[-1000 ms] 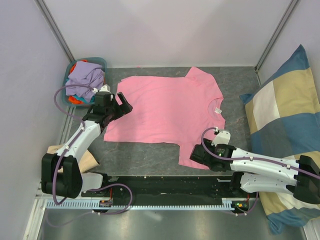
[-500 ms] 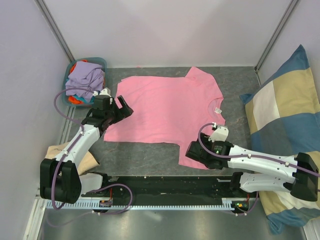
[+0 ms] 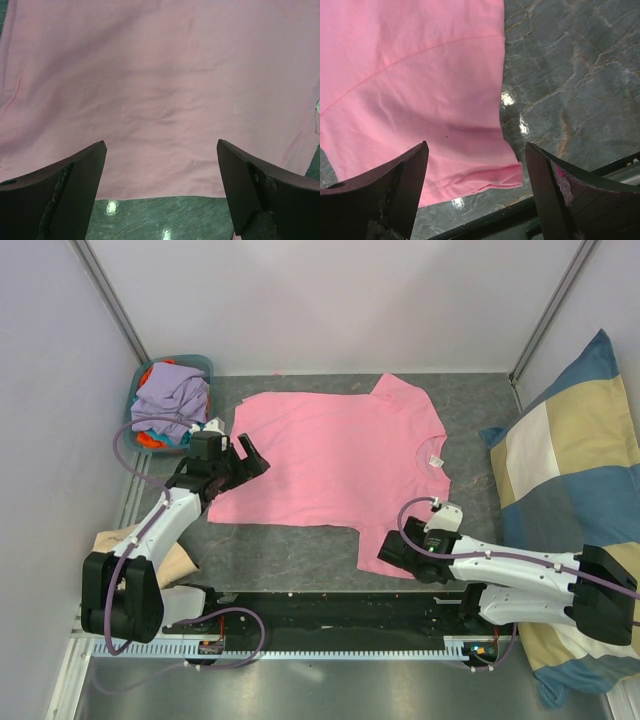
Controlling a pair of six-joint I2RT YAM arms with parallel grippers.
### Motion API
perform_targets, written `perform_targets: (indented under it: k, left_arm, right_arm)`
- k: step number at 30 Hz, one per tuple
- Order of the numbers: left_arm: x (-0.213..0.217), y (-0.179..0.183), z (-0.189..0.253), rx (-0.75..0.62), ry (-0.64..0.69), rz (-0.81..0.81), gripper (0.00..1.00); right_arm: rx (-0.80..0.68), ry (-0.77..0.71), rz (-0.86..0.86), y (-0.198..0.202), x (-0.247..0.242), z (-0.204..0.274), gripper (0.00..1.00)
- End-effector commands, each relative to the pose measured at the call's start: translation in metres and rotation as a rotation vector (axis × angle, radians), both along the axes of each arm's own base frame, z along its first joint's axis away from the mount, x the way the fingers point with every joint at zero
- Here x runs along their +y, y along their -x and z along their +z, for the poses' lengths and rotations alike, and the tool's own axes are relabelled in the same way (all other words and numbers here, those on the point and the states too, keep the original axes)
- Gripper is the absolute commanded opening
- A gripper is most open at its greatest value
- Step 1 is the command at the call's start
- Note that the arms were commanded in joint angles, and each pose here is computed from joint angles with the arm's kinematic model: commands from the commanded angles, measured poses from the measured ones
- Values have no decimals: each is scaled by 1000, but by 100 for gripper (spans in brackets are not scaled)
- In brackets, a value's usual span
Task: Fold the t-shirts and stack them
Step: Flatten the tshirt out
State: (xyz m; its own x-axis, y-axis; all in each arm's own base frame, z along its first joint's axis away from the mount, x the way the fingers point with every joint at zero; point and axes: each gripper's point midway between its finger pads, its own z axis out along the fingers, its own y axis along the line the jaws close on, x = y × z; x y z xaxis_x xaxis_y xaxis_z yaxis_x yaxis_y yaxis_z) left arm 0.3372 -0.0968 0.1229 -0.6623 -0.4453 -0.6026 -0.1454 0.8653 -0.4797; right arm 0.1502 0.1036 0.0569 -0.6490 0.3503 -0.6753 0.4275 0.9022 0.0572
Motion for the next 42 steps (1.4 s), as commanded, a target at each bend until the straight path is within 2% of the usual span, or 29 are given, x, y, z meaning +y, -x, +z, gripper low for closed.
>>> perform_targets:
  k: [1,12,23,42]
  left_arm:
    - [-7,-2,4,-29,2,-41,100]
    - [-9,-1,1,-19,14,-50,100]
    - [-14,1,-4,-4,31,-65,100]
    - [-18,4,-6,3,40,-74,100]
  right_arm:
    - [12,-57,-24,0,11,-16,87]
    - [19,-91,-74,7,5,-30,86]
    - [1,-125,-115,17,8,-35,80]
    - [17,-137,-37,44,43,-33,76]
